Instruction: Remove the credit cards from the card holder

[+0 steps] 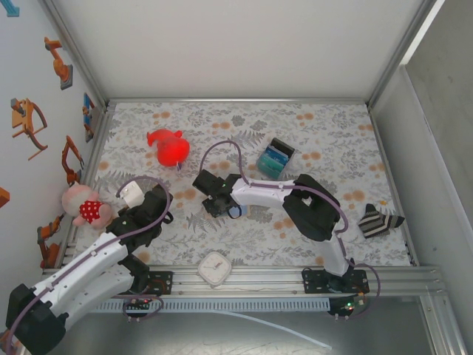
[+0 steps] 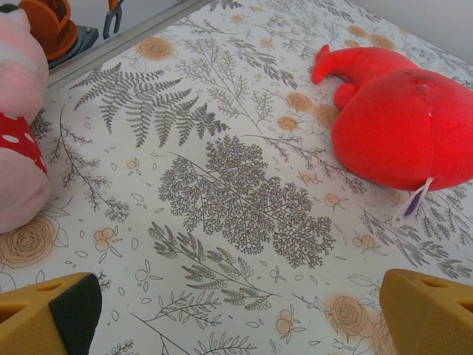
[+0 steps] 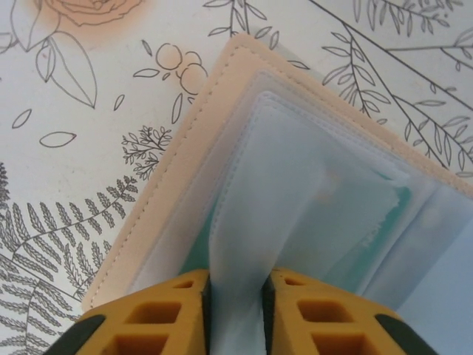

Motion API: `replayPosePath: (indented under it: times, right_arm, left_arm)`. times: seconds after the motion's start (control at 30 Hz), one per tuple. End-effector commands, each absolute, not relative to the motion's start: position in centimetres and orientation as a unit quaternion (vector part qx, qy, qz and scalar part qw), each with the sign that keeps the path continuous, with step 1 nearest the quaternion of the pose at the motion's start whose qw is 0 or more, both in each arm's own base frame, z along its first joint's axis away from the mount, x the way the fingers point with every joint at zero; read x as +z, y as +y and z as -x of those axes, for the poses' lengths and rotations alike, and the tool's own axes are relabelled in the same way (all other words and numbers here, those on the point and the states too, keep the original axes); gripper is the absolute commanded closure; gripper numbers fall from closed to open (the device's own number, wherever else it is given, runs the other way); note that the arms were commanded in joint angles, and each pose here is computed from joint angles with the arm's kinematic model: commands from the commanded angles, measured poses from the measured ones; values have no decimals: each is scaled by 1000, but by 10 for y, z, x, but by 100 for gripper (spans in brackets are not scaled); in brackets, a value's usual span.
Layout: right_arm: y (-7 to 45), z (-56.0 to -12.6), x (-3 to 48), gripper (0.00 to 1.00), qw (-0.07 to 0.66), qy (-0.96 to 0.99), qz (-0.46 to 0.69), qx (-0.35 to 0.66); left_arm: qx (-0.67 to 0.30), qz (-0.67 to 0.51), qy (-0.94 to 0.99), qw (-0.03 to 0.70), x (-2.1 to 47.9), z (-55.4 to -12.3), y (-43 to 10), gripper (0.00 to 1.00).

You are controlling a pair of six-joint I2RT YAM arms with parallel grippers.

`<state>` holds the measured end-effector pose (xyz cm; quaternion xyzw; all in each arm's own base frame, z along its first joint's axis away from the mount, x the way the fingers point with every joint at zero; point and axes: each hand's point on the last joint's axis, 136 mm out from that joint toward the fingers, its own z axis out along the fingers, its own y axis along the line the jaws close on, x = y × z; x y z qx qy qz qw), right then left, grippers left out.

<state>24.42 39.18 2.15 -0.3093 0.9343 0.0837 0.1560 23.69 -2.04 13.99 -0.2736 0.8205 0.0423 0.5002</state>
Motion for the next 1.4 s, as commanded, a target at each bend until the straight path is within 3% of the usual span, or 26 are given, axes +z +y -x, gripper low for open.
replayPosePath:
  times: [0.0, 0.23, 0.4, 0.8, 1.03, 1.37]
  right_arm:
    - [371, -246, 13, 83, 147, 942, 295, 57]
    - [381, -257, 40, 94, 186, 937, 284, 79]
    - [380, -263, 55, 95, 207, 935, 275, 81]
    - [357, -268, 67, 93, 224, 943, 237, 71]
    - [342, -270, 65, 85, 223, 950, 210, 66]
    - [316, -276, 65, 81, 226, 956, 170, 72]
  left_arm:
    - [54, 284, 815, 502, 141, -233, -12, 3]
    - [52, 276, 815, 507, 146, -234, -14, 3]
    - [50, 253, 820, 510, 151, -240, -21, 3]
    - [-6, 165, 848, 504, 160, -263, -64, 3]
    - [-48, 96, 870, 482, 160, -276, -102, 3]
    - [-39, 21, 890, 454, 141, -281, -148, 3]
